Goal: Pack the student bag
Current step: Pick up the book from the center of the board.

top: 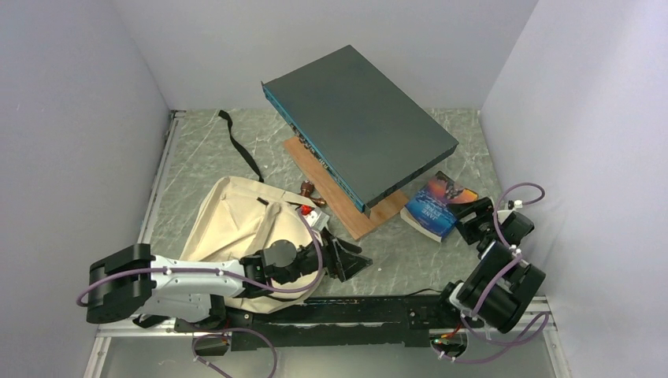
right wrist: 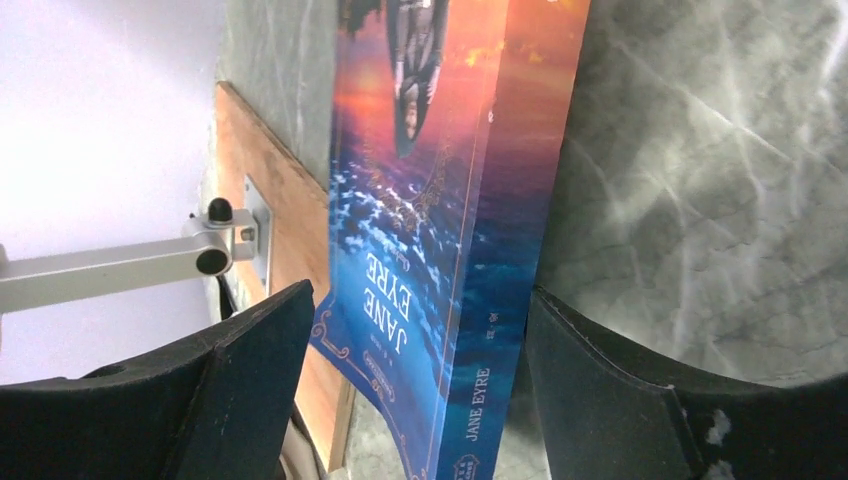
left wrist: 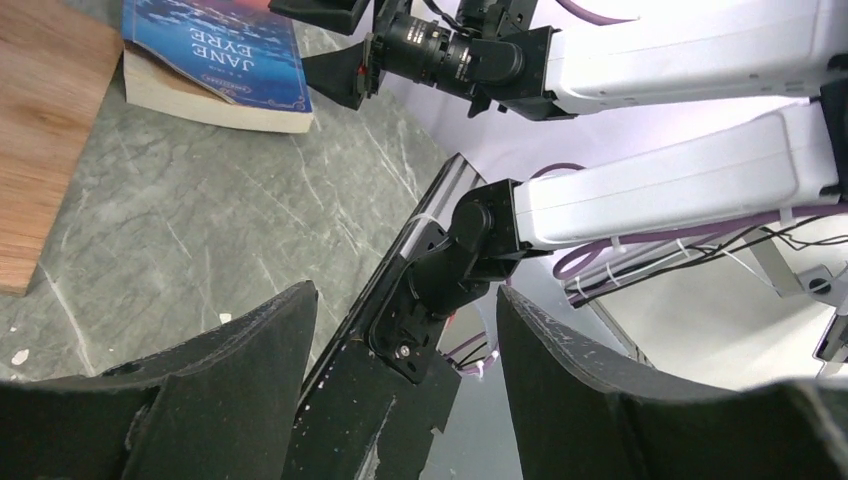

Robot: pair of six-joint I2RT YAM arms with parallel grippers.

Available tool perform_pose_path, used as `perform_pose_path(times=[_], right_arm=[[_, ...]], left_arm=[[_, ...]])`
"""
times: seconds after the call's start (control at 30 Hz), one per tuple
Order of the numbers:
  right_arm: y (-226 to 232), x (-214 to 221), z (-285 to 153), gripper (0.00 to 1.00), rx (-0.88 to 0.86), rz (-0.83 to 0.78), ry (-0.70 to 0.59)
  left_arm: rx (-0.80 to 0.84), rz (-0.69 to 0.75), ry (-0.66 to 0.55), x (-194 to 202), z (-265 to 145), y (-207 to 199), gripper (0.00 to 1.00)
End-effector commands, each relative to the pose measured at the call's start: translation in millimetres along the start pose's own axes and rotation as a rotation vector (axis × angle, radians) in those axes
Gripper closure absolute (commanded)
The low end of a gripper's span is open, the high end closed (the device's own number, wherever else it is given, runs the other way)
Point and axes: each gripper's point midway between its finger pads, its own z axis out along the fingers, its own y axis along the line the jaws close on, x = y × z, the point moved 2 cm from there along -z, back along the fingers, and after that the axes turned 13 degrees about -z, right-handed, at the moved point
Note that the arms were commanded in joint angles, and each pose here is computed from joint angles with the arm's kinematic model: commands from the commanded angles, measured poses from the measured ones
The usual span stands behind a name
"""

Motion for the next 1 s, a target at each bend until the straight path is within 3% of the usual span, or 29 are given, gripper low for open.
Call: perform_pose_path(times=[0.0,0.27,0.53,0.57,0.67,0.7,0.83,0.97], right_arm=[[36.3,-1.1,-10.3,0.24,-0.141,-0.069,0.024],[37.2,-3.1,-8.0,0.43,-0.159,-0.06,0.007],[37.3,-14.0,0.3,0.45,-0.164,-0.059,-0.03],[35.2,-14.3,2.0,0.52,-0.148,-0.06,-0.029],[30.6,-17.9,3.9,0.91,-0.087,-0.064,-0.018],[29.0,-19.7,2.5,1.0,-0.052,-0.063,-0.012],[42.7,-50.2,-26.6,1.0,0.184,-0.166,-0.055],[69.5,-46.8,-62.5,1.0,0.374,-0.259,-0.042]], left_arm=[[0.053,0.02,0.011,-4.8,-3.4,-15.9,0.29],[0.084,0.037,0.021,-7.4,-14.6,-23.9,0.29],[0.068,0.1,-0.003,-22.4,-33.5,-30.9,0.28],[0.063,0.107,-0.005,-24.0,-35.4,-30.9,0.27],[0.044,0.124,-0.007,-28.1,-40.5,-31.3,0.27],[0.04,0.127,-0.008,-29.4,-41.8,-31.8,0.27],[0.033,0.136,-0.005,-36.1,-48.0,-39.6,0.26],[0.009,0.144,-0.021,-46.2,-56.8,-44.5,0.23]])
